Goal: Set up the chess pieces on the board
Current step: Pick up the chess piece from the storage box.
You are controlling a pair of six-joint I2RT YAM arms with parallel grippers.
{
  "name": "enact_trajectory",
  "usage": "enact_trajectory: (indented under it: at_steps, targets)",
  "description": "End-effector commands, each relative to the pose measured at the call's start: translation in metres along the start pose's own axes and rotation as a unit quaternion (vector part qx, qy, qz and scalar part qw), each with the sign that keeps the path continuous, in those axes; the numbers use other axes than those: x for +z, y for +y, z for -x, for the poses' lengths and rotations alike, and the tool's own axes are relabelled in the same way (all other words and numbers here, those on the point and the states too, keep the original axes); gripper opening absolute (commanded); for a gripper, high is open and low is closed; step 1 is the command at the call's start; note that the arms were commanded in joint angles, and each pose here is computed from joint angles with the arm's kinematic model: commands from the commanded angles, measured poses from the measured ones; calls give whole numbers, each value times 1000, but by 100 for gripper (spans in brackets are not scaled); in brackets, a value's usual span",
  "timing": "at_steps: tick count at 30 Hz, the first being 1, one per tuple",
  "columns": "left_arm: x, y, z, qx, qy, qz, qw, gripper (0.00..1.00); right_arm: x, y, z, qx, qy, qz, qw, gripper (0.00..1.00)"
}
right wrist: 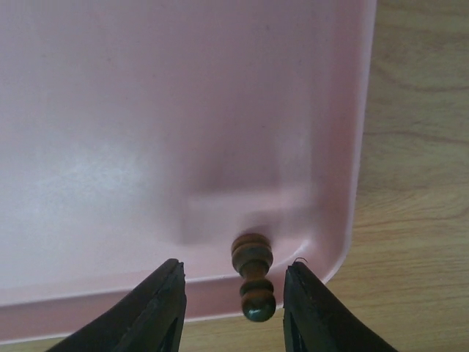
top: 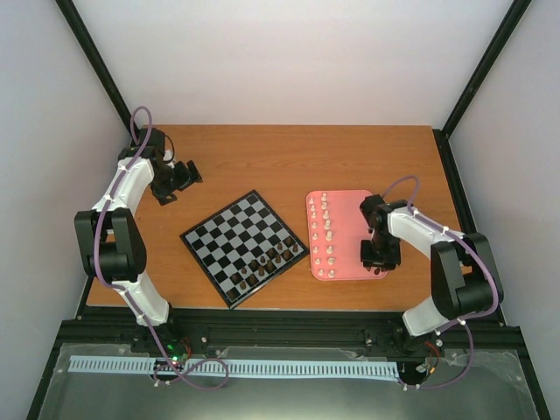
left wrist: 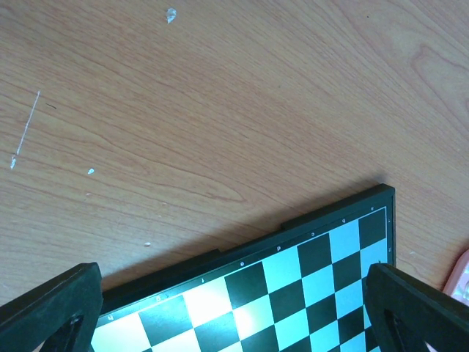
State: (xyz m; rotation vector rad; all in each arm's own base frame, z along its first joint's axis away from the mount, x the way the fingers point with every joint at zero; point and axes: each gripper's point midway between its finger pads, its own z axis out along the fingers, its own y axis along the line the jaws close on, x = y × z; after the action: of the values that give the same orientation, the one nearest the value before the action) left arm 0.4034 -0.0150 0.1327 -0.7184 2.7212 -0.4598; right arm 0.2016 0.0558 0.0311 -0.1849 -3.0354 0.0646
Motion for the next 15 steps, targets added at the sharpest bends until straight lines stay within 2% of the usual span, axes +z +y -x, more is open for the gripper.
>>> enact_trajectory:
  at_steps: [1, 4, 9, 15]
  targets:
    - [-1, -4, 4, 10, -5, -4, 1000, 100, 8, -8, 1, 13, 8, -10, 1000, 37]
    - [0, -4, 4, 10, -2, -4, 1000, 100, 7, -10, 0, 16, 9, -12, 1000, 34]
    - [3, -4, 3, 8, 2, -4, 1000, 100, 6, -9, -4, 25, 12, -7, 1000, 19]
    - [6, -3, 0, 6, 4, -6, 1000, 100, 0, -10, -11, 37, 8, -1, 999, 10]
